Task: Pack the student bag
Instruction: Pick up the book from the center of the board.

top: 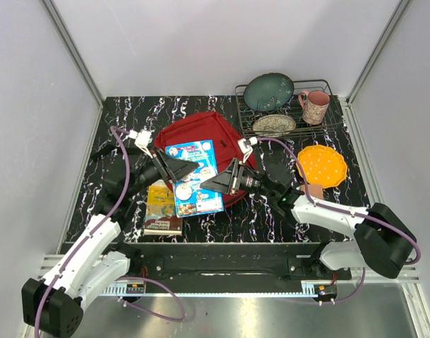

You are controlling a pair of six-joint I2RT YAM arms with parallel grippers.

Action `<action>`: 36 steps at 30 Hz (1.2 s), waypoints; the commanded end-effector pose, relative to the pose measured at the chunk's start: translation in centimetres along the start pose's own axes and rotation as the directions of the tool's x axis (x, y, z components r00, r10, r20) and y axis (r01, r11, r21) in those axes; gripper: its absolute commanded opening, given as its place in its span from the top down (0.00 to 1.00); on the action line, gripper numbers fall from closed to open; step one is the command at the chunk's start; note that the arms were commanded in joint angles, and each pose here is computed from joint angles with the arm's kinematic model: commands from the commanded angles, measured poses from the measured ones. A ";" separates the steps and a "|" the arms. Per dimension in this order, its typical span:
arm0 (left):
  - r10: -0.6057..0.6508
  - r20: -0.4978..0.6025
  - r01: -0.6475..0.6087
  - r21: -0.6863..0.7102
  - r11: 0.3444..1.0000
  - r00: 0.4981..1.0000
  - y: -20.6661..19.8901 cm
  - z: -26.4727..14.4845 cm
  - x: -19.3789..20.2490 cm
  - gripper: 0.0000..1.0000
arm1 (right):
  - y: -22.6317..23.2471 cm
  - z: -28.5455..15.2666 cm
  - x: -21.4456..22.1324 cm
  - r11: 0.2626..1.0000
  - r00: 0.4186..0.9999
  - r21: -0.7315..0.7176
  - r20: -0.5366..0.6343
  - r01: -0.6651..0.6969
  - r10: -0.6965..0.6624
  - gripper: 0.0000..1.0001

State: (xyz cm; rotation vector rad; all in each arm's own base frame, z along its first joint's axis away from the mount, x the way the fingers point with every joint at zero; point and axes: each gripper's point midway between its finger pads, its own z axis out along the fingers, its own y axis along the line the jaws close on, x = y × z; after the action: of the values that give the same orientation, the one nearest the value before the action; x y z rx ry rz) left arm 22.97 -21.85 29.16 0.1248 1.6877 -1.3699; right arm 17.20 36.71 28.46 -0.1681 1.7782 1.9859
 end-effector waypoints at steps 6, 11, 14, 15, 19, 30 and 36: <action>0.105 0.021 -0.105 0.012 0.994 0.994 -1.8 -0.4 -1.8 0.99 | 1.9 -0.6 -2.7 0.982 0.984 0.121 0.085 0.145 -0.156 0.95; 0.124 0.024 -0.124 -0.002 0.992 0.992 -1.6 -0.5 -2.1 1.00 | 0.8 -1.2 -3.0 0.958 0.980 0.232 0.063 0.170 -0.189 0.89; 0.129 0.054 -0.125 -0.074 0.989 0.990 -0.8 -0.5 -3.0 1.00 | 0.8 -1.5 -3.5 0.955 0.978 0.246 0.081 0.166 -0.191 0.64; 0.116 0.060 -0.108 -0.112 0.988 0.991 -0.3 -0.6 -3.2 1.00 | 0.9 -1.5 -3.8 0.954 0.977 0.249 0.090 0.165 -0.192 0.51; 0.041 0.183 -0.005 -0.194 0.981 0.982 1.0 -0.7 -5.6 1.00 | -0.2 -1.6 -4.5 0.941 0.974 0.307 0.123 0.143 -0.188 0.22; -0.198 0.461 0.279 -0.113 0.954 0.865 2.3 -0.5 -9.3 1.00 | -4.6 -4.4 -3.8 0.943 0.941 0.300 0.335 -0.146 0.039 0.16; -0.253 0.487 0.338 -0.094 0.936 0.836 3.6 -0.4 -8.8 1.00 | -3.2 -2.9 -3.9 0.970 0.954 0.221 0.297 -0.104 0.035 0.16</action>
State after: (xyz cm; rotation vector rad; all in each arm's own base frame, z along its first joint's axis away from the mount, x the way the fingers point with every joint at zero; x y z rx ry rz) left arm 29.26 -17.09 27.79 -0.5183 1.6592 -1.2274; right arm 20.79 31.99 21.82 0.2961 2.0008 1.5777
